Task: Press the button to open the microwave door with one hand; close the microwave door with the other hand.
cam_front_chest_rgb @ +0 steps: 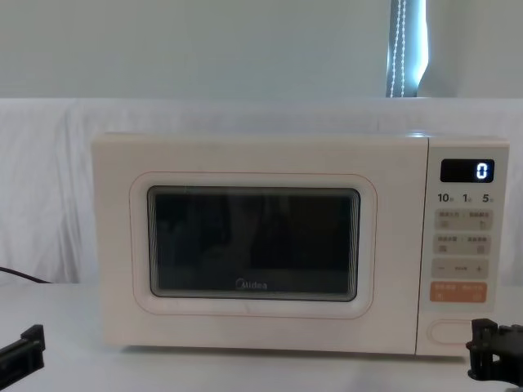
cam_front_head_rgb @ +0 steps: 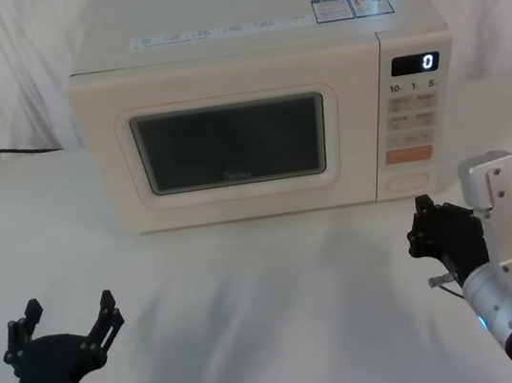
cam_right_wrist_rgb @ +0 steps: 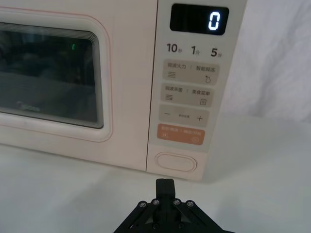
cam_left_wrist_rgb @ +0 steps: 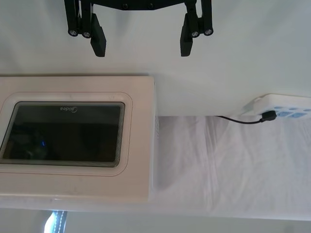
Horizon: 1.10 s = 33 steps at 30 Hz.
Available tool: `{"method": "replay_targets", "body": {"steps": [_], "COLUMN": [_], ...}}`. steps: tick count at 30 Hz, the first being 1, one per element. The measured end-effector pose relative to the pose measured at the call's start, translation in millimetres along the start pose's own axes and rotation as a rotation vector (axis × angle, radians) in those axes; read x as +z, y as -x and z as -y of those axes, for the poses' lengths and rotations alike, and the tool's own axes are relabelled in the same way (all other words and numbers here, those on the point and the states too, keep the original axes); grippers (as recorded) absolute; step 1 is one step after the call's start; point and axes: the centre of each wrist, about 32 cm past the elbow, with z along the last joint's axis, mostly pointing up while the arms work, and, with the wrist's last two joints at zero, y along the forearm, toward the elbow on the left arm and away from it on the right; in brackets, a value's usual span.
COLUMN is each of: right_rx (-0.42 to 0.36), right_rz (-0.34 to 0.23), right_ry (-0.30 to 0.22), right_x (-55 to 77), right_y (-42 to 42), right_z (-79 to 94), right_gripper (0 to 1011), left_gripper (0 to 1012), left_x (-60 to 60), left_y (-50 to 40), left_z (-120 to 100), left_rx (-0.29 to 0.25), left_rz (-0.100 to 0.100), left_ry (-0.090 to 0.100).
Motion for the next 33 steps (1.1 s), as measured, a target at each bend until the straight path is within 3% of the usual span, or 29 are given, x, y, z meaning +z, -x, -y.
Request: {"method": "replay_targets", "body": {"steps": [33], "right_rx": [-0.042], "right_rz": [-0.098], "right_ry": [0.046], "right_x": [-8.2], "right_y": [3.9], "right_z": [-46.7], "right_gripper": [0], "left_gripper": [1001], "left_x": [0.0], "left_y": [0.0], "left_z": [0.0], "left_rx": [0.000], "left_rz": [0.000], "left_ry": [0.000]}}
